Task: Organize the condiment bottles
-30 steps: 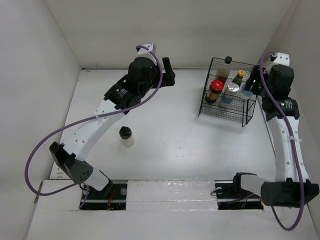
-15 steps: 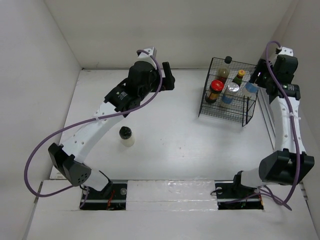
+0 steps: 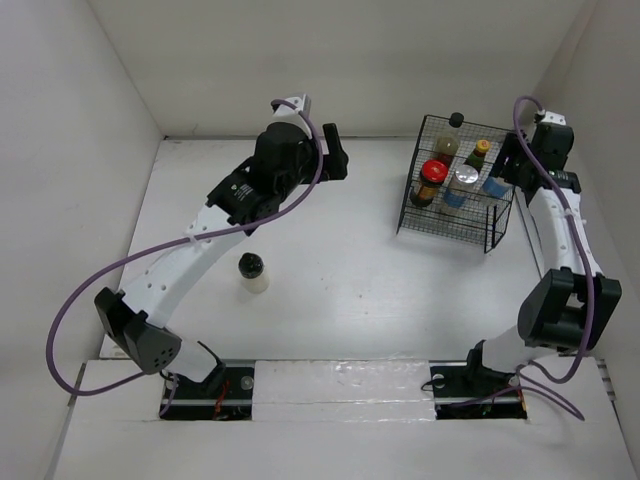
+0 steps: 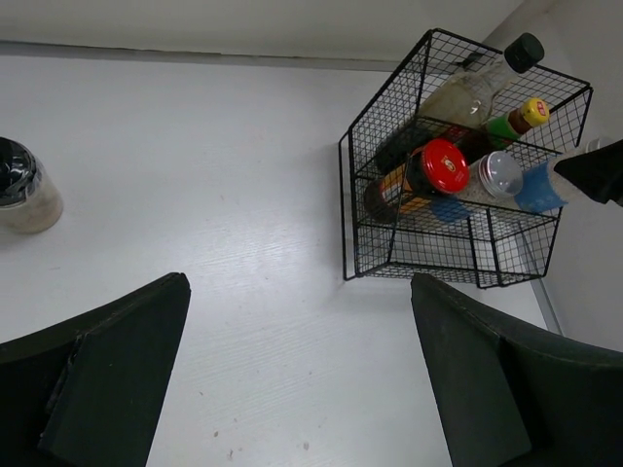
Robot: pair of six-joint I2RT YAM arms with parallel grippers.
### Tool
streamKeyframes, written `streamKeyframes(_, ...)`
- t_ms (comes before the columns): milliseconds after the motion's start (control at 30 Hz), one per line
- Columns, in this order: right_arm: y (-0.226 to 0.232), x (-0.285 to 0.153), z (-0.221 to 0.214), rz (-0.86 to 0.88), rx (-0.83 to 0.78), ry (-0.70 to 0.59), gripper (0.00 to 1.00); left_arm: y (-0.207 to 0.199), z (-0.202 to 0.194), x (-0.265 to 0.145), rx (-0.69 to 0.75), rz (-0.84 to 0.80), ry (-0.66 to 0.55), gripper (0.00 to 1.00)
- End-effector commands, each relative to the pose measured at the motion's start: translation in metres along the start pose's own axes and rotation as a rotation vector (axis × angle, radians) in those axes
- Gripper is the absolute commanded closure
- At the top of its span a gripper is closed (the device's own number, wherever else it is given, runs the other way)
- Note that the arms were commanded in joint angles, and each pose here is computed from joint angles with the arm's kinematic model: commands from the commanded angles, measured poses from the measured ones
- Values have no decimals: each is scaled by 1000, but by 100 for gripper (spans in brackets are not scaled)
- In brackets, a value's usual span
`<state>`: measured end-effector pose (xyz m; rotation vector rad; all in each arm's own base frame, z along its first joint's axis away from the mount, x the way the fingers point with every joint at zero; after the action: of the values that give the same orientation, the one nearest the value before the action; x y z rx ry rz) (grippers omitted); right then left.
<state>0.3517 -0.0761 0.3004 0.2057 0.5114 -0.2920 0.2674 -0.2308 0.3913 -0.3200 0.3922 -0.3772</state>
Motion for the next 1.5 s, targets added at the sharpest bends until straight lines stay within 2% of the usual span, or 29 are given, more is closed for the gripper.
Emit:
streamKeyframes(0,1,12,23,6,-7,-152,61,0,16,-17,-10,-16,-79,6)
streamKeyframes(200,3,37,-3,-17,-29,-40,55,1,12,-15,-8,-20,-67,6)
streamKeyframes(400,15,52,-16,-69,-65,69,39,1,13,-19,-17,-20,-67,6)
streamKeyframes(433,19,50,-15,-69,-71,68,36,2,13,-22,-18,-22,-70,6)
streamKeyframes(467,18,50,-14,-78,-72,67,28,2,13,-22,-18,-22,-70,6)
streamKeyframes(600,21,35,-7,-86,-65,41,15,8,11,-25,-17,14,-81,6)
streamKeyframes(667,19,27,-3,-104,-64,26,15,8,16,-27,-13,36,-108,6)
streamKeyframes(800,23,-12,24,-94,-38,-103,14,10,26,-32,-9,80,-144,6)
streamKeyframes(900,34,-32,26,-61,-35,-149,14,19,25,-28,-23,148,-141,11)
streamKeyframes(967,40,-55,25,-39,-26,-197,22,35,23,-21,-85,211,-123,18)
streamKeyframes(1033,66,-73,21,81,-41,-240,52,39,20,-19,-109,229,-112,21)
streamKeyframes(1067,77,-85,12,151,-54,-255,75,47,15,-18,-101,270,-96,21)
streamKeyframes(1100,94,-91,5,273,-78,-251,81,50,15,-18,-108,314,-109,21)
streamKeyframes(1133,126,-100,-5,416,-129,-263,84,52,14,-19,-119,333,-108,21)
streamKeyframes(1200,165,-104,-25,564,-195,-227,86,66,11,-8,-157,376,-72,21)
streamKeyframes(1233,195,-115,-43,651,-239,-199,86,88,18,-1,-236,354,-36,21)
streamKeyframes(1300,224,-112,-57,688,-295,-142,86,112,21,14,-261,353,3,18)
streamKeyframes(1367,237,-119,-66,699,-336,-89,86,123,31,41,-219,441,-15,18)
streamKeyframes(1467,246,-128,-73,783,-353,-97,77,131,37,76,-144,509,4,21)
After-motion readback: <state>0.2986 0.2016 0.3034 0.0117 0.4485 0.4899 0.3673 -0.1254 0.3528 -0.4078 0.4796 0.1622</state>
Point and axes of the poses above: each gripper's point midway between its finger pads, its own x axis out along the fingers, its own y axis along the line the jaws close on, z = x × y, the point moved 10 cm from there along -x, back along the fingers, and after that the axes turned 1 degree about x, right-handed, at the moved point
